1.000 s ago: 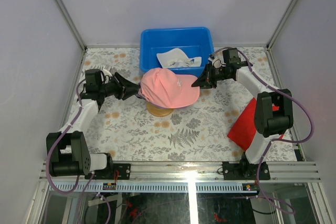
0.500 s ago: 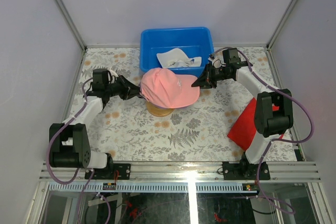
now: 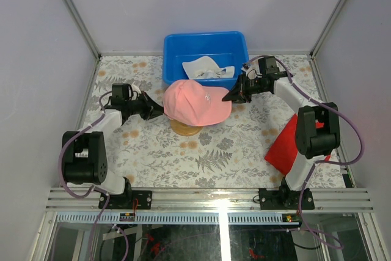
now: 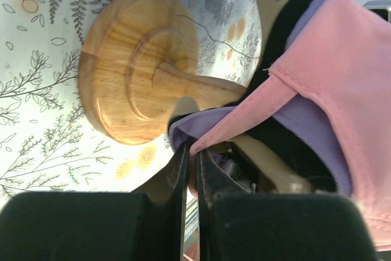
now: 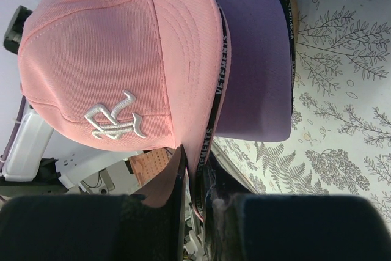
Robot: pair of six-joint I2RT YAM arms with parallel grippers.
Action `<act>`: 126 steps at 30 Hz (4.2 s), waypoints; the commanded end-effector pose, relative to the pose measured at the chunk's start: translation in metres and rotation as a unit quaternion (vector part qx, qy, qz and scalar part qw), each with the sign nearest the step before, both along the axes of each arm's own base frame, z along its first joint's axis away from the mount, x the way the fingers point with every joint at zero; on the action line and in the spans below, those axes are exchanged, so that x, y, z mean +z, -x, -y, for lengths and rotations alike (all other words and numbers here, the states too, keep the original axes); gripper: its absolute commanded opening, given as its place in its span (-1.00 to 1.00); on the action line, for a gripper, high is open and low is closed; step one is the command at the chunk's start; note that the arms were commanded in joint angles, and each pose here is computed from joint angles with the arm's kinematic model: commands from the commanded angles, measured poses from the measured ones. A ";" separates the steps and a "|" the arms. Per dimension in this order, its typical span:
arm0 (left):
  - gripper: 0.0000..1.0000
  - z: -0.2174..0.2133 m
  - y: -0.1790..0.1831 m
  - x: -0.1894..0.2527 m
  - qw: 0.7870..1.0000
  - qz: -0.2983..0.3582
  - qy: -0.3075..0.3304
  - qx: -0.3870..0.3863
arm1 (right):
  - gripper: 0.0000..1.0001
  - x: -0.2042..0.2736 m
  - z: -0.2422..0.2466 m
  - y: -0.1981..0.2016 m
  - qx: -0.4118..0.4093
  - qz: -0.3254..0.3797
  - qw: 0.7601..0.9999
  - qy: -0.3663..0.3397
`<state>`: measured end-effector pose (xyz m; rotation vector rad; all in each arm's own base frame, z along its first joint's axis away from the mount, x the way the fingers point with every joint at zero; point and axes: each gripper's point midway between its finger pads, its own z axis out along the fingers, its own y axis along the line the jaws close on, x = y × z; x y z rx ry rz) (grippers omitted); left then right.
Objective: Stack the hats
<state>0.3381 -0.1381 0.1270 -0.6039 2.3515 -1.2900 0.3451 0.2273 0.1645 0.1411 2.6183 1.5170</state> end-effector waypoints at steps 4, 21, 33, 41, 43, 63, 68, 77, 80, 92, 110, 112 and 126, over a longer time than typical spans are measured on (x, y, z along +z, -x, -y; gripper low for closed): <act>-1.00 -0.031 0.036 -0.095 0.992 -0.096 -0.085 0.009 | -1.00 -0.045 0.012 0.002 -0.017 -0.040 0.996 0.074; -1.00 -0.027 0.013 -0.045 0.997 -0.056 -0.057 0.012 | -0.18 -0.029 0.022 -0.011 -0.036 -0.011 0.996 0.087; -0.96 -0.025 0.005 -0.017 0.998 -0.035 -0.041 0.020 | 0.16 0.000 0.037 -0.027 -0.048 0.042 0.988 0.139; -0.60 -0.015 -0.003 0.025 0.998 0.020 0.041 0.033 | 0.18 0.014 0.037 -0.034 -0.052 0.060 0.987 0.141; -0.55 -0.014 -0.004 0.027 0.998 0.026 0.053 0.032 | 0.18 0.015 0.036 -0.035 -0.050 0.060 0.988 0.137; -0.03 -0.031 -0.011 0.066 0.991 0.056 0.097 0.066 | 0.19 0.037 0.031 -0.051 -0.056 0.083 0.987 0.125; 0.00 -0.029 -0.013 0.085 0.988 0.071 0.115 0.069 | 0.19 0.042 0.027 -0.056 -0.055 0.091 0.987 0.124; 0.12 -0.046 -0.025 0.116 0.986 0.104 0.065 0.111 | 0.21 0.058 0.012 -0.110 -0.053 0.138 0.979 0.142; 0.21 -0.061 -0.032 0.122 0.984 0.109 0.007 0.144 | 0.31 0.059 0.001 -0.140 -0.045 0.168 0.972 0.158; 0.30 -0.078 -0.042 0.116 0.976 0.091 -0.022 0.196 | 0.99 -0.015 -0.011 -0.201 -0.046 0.228 0.945 0.231; 0.30 -0.089 -0.070 0.124 0.975 0.078 -0.054 0.200 | 0.99 -0.099 -0.045 -0.266 -0.120 0.270 0.915 0.276; 0.30 -0.090 -0.071 0.124 0.975 0.078 -0.055 0.199 | 0.99 -0.106 -0.044 -0.269 -0.133 0.272 0.906 0.297; 0.30 -0.094 -0.067 0.111 0.975 0.069 -0.072 0.197 | 0.99 -0.146 -0.013 -0.264 -0.164 0.256 0.840 0.449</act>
